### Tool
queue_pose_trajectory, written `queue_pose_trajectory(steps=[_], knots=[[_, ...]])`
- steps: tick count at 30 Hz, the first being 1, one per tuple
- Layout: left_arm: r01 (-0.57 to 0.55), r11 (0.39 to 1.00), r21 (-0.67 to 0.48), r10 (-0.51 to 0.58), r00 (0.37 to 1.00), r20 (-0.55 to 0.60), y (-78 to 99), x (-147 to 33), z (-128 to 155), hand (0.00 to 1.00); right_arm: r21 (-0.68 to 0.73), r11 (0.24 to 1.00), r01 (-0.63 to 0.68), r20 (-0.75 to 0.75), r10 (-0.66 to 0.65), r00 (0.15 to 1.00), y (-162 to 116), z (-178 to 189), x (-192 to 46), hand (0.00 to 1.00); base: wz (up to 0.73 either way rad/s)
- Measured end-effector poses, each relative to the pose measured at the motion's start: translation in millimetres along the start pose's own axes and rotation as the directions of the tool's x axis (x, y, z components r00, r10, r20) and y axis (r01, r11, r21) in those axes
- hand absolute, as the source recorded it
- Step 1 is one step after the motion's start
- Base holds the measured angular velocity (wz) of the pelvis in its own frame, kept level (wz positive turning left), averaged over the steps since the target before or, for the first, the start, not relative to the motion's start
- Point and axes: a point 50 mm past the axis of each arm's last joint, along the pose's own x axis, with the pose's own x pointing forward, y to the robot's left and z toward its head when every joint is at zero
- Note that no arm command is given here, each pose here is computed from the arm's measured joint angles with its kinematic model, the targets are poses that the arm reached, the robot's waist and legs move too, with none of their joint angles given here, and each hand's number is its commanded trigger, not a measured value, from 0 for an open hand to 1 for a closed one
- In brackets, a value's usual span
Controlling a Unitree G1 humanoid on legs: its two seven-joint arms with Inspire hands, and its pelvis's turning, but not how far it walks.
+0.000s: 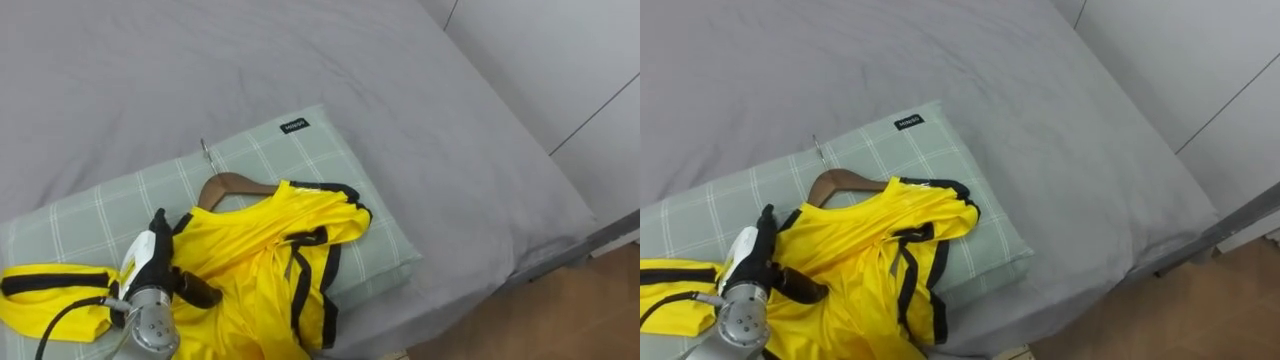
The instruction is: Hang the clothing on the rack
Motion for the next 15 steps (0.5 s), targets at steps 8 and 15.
queue_pose_trajectory(steps=[8, 15], knots=[[-0.013, 0.997, 0.075, 0.009, 0.999, 0.054, 14.1, 10.3, 16, 0.0, -0.017, 1.0, -0.007, -0.001, 0.007, 1.0, 0, 3, 0, 0.0, 0.0], [0.001, 0.983, 0.185, -0.016, 0.996, 0.083, 21.5, 16.4, 26, 0.0, -0.059, 0.998, -0.008, -0.008, 0.008, 1.0, -2, 5, 0, 0.0, 0.0]])
